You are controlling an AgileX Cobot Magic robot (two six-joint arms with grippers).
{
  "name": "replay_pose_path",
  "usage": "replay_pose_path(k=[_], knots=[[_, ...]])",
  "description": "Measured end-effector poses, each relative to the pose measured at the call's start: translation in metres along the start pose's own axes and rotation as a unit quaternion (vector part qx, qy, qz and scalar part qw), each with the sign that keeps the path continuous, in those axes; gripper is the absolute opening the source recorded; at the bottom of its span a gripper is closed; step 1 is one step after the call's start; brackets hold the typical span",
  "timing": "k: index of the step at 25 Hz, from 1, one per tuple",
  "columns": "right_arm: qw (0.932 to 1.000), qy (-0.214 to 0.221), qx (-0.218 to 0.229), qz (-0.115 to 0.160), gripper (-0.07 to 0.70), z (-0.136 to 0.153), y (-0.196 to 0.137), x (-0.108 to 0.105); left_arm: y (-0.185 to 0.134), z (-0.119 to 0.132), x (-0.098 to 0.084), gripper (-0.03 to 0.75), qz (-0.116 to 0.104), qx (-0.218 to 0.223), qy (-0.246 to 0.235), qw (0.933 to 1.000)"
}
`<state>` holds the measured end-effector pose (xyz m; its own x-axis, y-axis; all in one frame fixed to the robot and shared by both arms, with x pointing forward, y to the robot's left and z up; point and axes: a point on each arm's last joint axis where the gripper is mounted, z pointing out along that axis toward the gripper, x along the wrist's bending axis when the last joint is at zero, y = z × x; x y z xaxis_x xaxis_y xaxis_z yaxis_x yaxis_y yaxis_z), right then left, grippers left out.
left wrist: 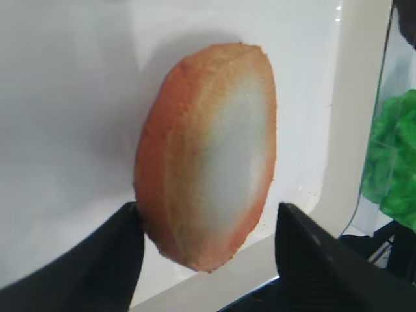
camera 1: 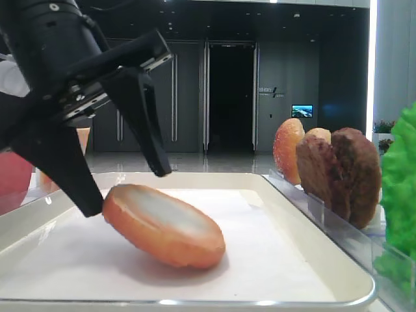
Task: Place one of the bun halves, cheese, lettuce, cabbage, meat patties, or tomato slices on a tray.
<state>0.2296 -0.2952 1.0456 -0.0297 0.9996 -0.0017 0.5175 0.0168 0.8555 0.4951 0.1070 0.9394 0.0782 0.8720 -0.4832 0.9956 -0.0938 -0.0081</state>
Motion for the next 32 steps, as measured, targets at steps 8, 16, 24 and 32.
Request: replay_pose_path(k=[8, 16, 24, 32], knots=[[1.0, 0.0, 0.0, 0.0, 0.408, 0.0, 0.0, 0.0, 0.002, -0.019, -0.003, 0.493, 0.013, 0.002, 0.043, 0.999], [1.0, 0.0, 0.0, 0.0, 0.408, 0.0, 0.0, 0.0, 0.01, -0.039, -0.011, 0.493, 0.03, 0.018, 0.088, 0.9955], [1.0, 0.0, 0.0, 0.0, 0.408, 0.0, 0.0, 0.0, 0.014, -0.064, -0.012, 0.493, 0.044, 0.049, 0.173, 0.9827], [1.0, 0.0, 0.0, 0.0, 0.408, 0.0, 0.0, 0.0, 0.021, -0.074, -0.017, 0.493, 0.048, 0.031, 0.185, 0.981]])
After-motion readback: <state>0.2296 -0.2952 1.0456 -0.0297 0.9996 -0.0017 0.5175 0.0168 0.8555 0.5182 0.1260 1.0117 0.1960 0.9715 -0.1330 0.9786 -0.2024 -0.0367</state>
